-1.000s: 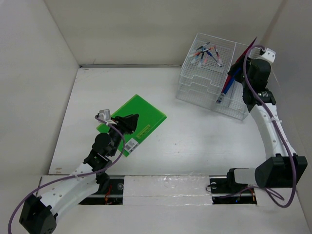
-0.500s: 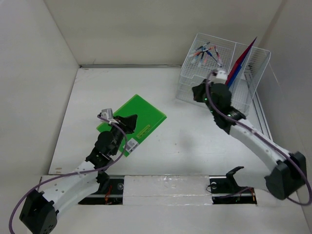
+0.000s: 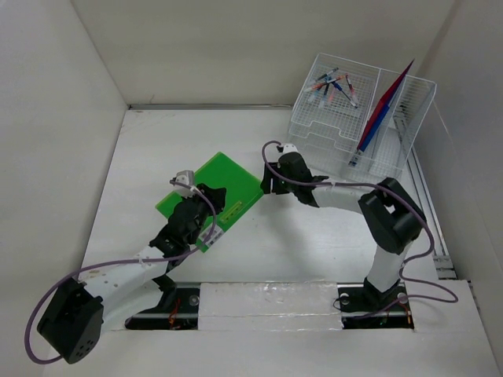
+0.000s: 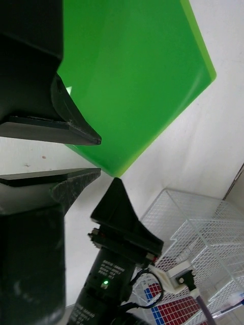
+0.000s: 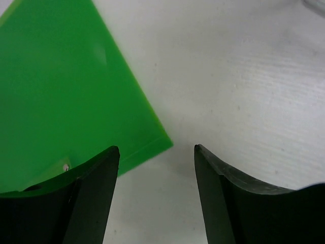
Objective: Organize the desk
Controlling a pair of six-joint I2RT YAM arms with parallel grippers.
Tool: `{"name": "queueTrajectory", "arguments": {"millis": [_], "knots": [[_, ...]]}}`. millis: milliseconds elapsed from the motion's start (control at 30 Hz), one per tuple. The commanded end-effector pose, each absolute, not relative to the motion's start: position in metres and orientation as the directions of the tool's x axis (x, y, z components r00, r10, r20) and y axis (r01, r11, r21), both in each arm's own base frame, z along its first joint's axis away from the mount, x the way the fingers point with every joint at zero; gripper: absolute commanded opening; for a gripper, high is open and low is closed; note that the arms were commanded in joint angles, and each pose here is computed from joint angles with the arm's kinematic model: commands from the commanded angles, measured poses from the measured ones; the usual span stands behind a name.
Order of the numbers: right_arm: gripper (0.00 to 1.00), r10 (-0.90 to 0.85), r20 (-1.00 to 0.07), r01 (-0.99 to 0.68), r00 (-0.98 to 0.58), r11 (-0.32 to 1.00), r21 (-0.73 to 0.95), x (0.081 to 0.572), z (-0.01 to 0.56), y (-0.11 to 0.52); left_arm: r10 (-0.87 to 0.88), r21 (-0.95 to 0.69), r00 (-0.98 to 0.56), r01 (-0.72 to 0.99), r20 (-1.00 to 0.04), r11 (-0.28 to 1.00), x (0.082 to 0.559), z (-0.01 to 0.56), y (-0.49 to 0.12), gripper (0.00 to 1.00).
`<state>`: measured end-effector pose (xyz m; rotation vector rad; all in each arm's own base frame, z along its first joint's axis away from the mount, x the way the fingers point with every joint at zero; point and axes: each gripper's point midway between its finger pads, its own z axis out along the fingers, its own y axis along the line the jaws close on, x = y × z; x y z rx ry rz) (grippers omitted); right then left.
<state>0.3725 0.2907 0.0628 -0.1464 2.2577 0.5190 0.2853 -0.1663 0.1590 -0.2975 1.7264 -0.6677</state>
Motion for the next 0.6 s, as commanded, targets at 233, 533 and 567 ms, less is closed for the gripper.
{"name": "queueTrajectory", "arguments": {"millis": [233,533,567], "knots": [[0.61,0.144,-0.730,-0.406,-0.668,0.751,0.520,0.423,0.070,0.308,-0.553,-0.581,-0.307,0.001,-0.775,0.814,0.288,0.146,-0.152,0.34],[0.55,0.148,-0.675,-0.397,-0.723,0.711,0.581,0.398,0.051,0.329,-0.533,-0.564,-0.412,-0.053,-0.739,0.824,0.281,0.114,-0.150,0.37],[0.55,0.151,-0.668,-0.398,-0.729,0.700,0.593,0.395,0.048,0.330,-0.538,-0.563,-0.422,-0.076,-0.730,0.823,0.284,0.108,-0.143,0.39]]}}
